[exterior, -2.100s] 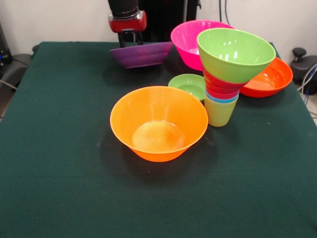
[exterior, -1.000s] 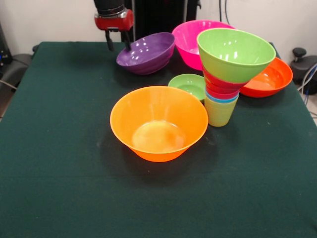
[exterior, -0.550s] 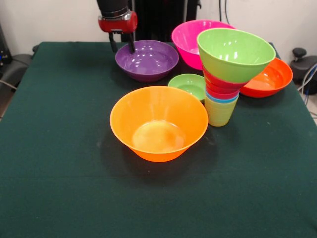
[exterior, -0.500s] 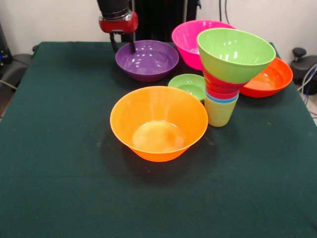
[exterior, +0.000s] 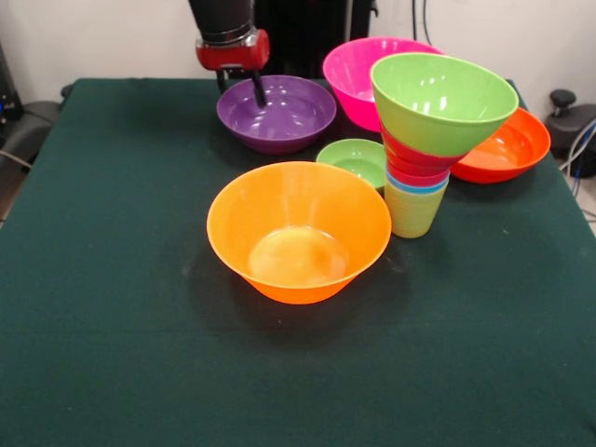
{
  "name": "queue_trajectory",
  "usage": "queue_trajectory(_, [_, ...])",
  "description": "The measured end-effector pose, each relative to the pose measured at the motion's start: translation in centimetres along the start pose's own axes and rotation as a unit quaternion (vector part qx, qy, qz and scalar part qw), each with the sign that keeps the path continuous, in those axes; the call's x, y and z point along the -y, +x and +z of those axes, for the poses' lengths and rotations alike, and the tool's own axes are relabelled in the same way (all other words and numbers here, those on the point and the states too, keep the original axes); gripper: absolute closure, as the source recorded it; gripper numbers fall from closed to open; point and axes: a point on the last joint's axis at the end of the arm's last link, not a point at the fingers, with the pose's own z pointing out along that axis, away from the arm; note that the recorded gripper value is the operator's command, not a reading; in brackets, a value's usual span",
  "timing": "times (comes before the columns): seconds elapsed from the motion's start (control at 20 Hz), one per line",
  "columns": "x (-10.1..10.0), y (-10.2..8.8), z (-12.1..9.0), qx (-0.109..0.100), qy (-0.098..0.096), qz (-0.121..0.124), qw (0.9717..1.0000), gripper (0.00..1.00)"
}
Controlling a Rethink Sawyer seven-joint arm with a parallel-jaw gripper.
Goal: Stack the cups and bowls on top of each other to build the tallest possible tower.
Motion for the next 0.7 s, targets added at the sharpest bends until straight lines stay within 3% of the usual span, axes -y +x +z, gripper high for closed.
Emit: queue_trajectory(0.7, [0.8,-2.0,0.4,0.017,0.007,0.005,0.9998,0.00])
